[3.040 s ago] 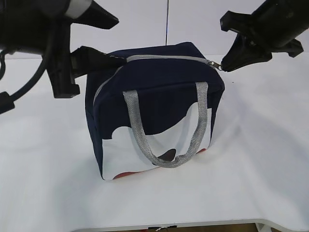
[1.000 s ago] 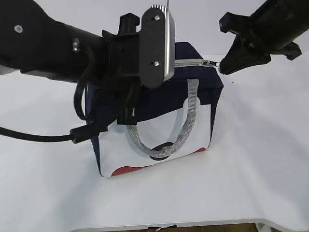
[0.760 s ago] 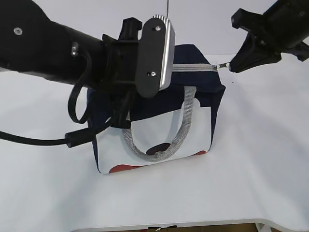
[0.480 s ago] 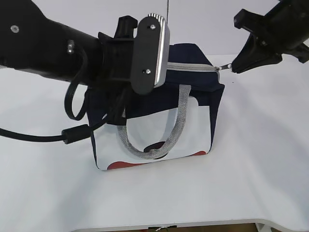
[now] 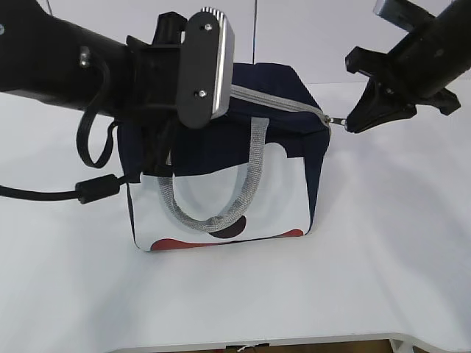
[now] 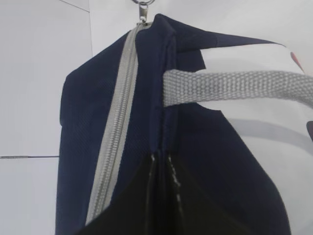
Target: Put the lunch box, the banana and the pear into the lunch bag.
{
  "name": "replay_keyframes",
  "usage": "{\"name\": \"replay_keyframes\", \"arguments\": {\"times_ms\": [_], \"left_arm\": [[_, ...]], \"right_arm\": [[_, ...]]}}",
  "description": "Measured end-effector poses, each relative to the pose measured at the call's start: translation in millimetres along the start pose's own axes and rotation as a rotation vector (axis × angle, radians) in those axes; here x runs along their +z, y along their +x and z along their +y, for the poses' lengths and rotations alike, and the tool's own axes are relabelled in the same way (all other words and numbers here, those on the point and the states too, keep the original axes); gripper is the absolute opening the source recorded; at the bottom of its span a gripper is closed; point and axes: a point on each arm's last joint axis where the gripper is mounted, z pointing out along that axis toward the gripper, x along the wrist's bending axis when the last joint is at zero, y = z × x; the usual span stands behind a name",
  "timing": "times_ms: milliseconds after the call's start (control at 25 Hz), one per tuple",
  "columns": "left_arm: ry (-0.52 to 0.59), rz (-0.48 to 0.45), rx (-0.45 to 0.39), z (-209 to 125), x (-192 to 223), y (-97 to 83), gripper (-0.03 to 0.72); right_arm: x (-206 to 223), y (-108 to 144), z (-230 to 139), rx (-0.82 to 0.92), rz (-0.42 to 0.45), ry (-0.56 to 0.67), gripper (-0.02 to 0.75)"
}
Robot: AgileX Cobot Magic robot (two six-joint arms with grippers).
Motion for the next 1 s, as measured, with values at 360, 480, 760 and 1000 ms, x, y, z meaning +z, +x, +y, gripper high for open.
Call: {"name": "replay_keyframes", "arguments": {"times_ms": [360, 480, 760, 1000], "left_arm": [[0.01, 0.007, -0.006, -5, -8, 5.2, -0.009], [0.016, 0.012, -0.009, -8, -9, 7.1, -0.009], [0.022, 0.015, -0.013, -10, -11, 8.5, -0.01], [0.033, 0.018, -0.019, -15, -12, 10.3, -0.01]], "right_arm": [[24, -8, 2, -0.014, 0.021, 0.05, 0.018], [30, -9, 3, -0.018, 0.038, 0.06, 0.018], [44, -11, 5, -0.037, 0.08, 0.081, 0.018], [60, -13, 6, -0.051, 0.155, 0.108, 0.018]]}}
